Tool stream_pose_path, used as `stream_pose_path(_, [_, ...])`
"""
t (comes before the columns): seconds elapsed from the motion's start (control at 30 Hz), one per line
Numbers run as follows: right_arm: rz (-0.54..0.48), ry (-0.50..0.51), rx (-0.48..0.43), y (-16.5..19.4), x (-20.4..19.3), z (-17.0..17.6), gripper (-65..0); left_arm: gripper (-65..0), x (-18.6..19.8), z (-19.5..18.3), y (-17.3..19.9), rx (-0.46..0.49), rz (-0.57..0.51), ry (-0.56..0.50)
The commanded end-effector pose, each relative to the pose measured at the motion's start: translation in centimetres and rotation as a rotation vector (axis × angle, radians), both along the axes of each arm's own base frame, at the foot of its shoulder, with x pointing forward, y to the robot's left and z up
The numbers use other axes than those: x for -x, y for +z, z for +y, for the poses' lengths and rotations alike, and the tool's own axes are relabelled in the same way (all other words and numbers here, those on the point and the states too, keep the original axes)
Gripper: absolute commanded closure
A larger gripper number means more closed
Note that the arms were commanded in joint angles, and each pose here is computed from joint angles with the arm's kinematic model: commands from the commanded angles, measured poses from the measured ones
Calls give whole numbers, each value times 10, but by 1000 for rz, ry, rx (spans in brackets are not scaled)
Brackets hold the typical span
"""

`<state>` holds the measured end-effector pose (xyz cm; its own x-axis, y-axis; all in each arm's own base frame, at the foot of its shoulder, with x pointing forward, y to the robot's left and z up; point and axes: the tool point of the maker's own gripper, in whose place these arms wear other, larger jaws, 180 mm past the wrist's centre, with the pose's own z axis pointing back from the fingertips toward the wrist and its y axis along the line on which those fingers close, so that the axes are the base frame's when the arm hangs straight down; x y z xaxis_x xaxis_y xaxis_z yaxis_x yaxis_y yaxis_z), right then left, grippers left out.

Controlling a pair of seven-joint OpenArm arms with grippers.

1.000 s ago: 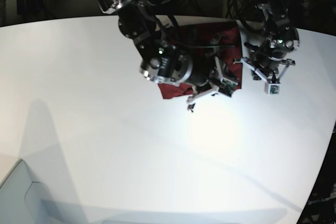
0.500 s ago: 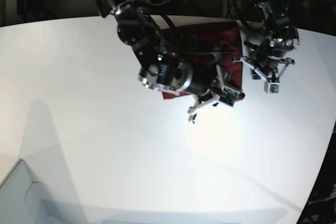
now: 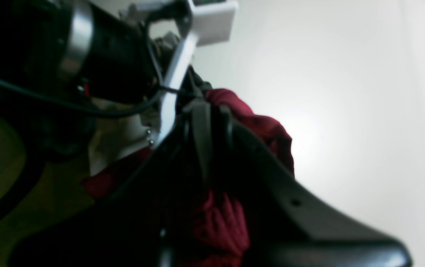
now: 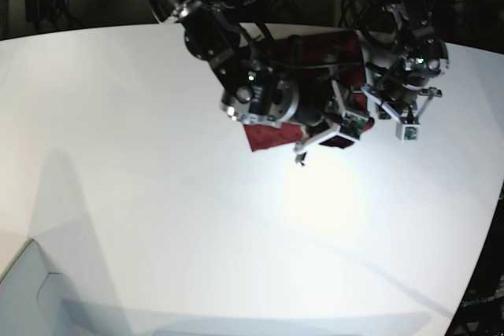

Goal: Layout the t-shirt on the table in an organized manner, then fold the t-shirt properly
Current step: 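Lift the shirt end with the right gripper and fold it toward the left gripper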

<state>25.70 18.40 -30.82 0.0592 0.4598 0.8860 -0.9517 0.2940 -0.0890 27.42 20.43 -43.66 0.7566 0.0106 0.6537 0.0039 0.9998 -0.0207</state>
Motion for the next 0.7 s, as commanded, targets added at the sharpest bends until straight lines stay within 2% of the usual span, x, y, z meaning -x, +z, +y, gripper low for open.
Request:
stream_pose_path(0.0, [-20, 6, -50, 15, -4, 7, 0, 0, 17, -6, -15, -3, 98, -23])
stream_pose_path(0.1, [-16, 8, -29, 10, -8, 7, -5, 0, 17, -4, -15, -3, 99, -19])
stream_pose_path(0.27, [-37, 28, -43, 18, -1, 12, -155, 0, 18, -4, -15, -3, 100, -19])
stream_pose_path(0.4, [-70, 39, -97, 40, 15, 15, -273, 0, 18, -2, -15, -8, 100, -19])
stream_pose_path(0.57, [-128, 16, -175, 74, 25, 9, -338, 0, 18, -1, -15, -9, 100, -18])
stream_pose_path(0.67, [-118, -22, -133, 58, 19, -12, -346, 0, 19, -1, -15, -10, 102, -18])
